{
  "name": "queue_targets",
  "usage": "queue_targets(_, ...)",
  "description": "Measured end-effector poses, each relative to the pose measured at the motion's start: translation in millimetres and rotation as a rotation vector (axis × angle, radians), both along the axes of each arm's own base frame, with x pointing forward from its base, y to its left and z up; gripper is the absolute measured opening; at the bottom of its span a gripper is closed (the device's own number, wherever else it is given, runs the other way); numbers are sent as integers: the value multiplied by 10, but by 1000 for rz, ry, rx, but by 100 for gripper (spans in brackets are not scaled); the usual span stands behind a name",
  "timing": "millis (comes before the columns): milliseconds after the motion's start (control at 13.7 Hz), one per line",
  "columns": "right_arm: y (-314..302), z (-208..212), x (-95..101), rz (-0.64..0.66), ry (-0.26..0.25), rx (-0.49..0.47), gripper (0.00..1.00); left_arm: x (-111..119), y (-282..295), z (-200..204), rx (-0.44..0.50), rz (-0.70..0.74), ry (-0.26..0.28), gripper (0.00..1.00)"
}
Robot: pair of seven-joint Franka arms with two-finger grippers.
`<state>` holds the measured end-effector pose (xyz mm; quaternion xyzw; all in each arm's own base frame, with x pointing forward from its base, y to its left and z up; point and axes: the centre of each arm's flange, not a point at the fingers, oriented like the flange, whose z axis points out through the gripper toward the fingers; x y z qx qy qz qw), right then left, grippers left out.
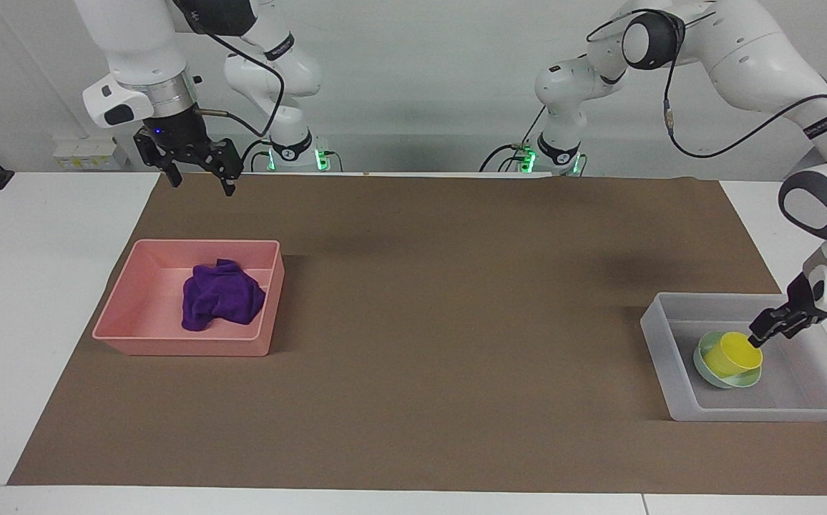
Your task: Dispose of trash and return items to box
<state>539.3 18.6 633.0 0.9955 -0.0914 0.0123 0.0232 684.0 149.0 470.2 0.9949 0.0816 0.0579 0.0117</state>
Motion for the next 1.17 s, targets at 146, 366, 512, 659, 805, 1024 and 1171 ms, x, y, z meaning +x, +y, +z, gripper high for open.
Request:
queue_targets(146,0,0,0,0,0,0,100,-233,-463,408,-24,-66,94,100)
queue_targets(366,0,0,0,0,0,0,100,-581,-1214,1064,-21,-168,128,100)
queue_targets(512,0,0,0,0,0,0,100,-872,-1429,1423,-17,-199,154,100)
queue_targets(659,0,0,0,0,0,0,100,-1072,-1546,1662,-3,-219,148,100)
queue_targets(805,0,0,0,0,0,0,100,-1237,-1589,1782,9,-222,136,100)
queue_targets(1024,0,0,0,0,0,0,100,-1376,-1447,1790,8,-203,139,100)
queue_targets(1171,0,0,0,0,0,0,100,-1393,-1435,1741,8,-202,148,100)
